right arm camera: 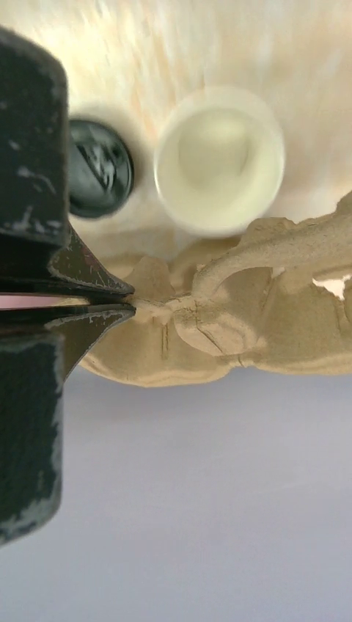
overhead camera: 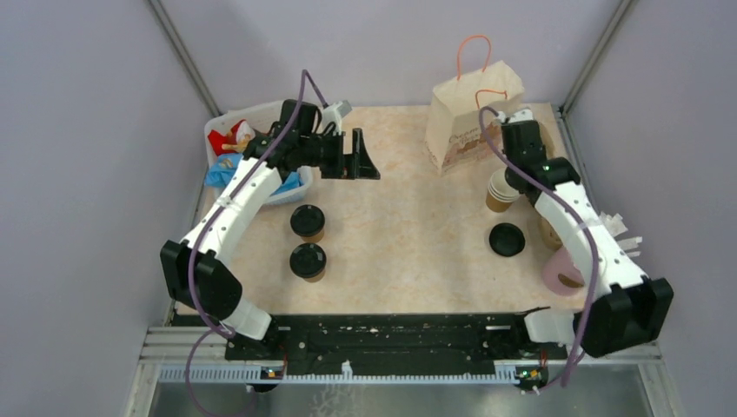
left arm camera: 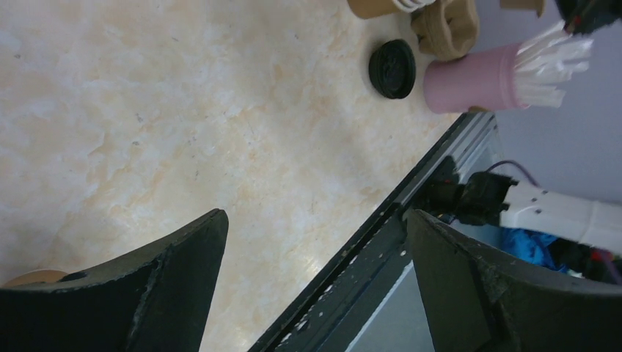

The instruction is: Pack the takeout coffee

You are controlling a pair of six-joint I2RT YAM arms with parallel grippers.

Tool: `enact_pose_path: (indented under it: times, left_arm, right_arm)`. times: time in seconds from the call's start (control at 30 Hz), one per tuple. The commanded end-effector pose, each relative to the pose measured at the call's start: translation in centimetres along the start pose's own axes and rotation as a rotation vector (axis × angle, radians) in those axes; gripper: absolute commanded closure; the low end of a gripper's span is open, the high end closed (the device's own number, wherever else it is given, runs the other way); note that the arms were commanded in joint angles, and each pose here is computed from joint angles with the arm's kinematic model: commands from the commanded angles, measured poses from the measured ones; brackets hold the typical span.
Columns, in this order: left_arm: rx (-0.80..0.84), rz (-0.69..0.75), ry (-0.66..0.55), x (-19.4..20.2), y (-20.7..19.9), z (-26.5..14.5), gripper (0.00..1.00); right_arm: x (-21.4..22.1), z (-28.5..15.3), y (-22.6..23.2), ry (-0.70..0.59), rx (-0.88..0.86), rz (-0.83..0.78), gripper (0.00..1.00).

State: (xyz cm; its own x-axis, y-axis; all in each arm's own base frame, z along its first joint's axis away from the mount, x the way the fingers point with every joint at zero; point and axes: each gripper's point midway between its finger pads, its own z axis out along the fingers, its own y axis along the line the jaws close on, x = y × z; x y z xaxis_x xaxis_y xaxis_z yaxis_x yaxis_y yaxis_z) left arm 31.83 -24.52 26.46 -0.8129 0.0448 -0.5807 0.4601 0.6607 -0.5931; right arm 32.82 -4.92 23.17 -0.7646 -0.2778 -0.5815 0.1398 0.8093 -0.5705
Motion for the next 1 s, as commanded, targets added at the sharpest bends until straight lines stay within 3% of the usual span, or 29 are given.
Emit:
enact_pose_path:
  times: [0.0, 0.17, 0.3, 0.4, 0.63, 0.97]
  left_arm:
    - [0.126, -0.071, -0.155, -3.9, -3.7, -3.1, 0.03]
    - [0.303, -0.197, -0.236, -5.3, -7.8, -6.5, 0.05]
    - [0.382, -0.289, -0.195, -4.9, -9.4, -7.4, 0.14]
    - [0.369, -0.331, -0.184, -4.2, -9.6, -8.0, 0.2]
    - [0.263, -0.36, -0.194, -1.8, -8.7, -9.2, 0.25]
    - [0.189, -0.364, -0.204, -1.6, -7.5, -9.0, 0.43]
  right_arm:
    - [-6.9, -7.5, 1.8, -0.393, -0.169, -0.085, 1.0]
    - [-8.6, -15.9, 8.8, -0.72, -0.424, -0.318, 1.0]
    - [-7.8, -21.3, 14.0, -0.916, -0.533, -0.486, 1.0]
    - [-7.3, -23.6, 16.6, -0.949, -0.591, -0.526, 1.0]
    - [-6.1, -26.9, 20.4, -1.0, -0.668, -0.532, 1.0]
    - [-6.4, -27.5, 20.4, -0.997, -0.647, -0.483, 1.0]
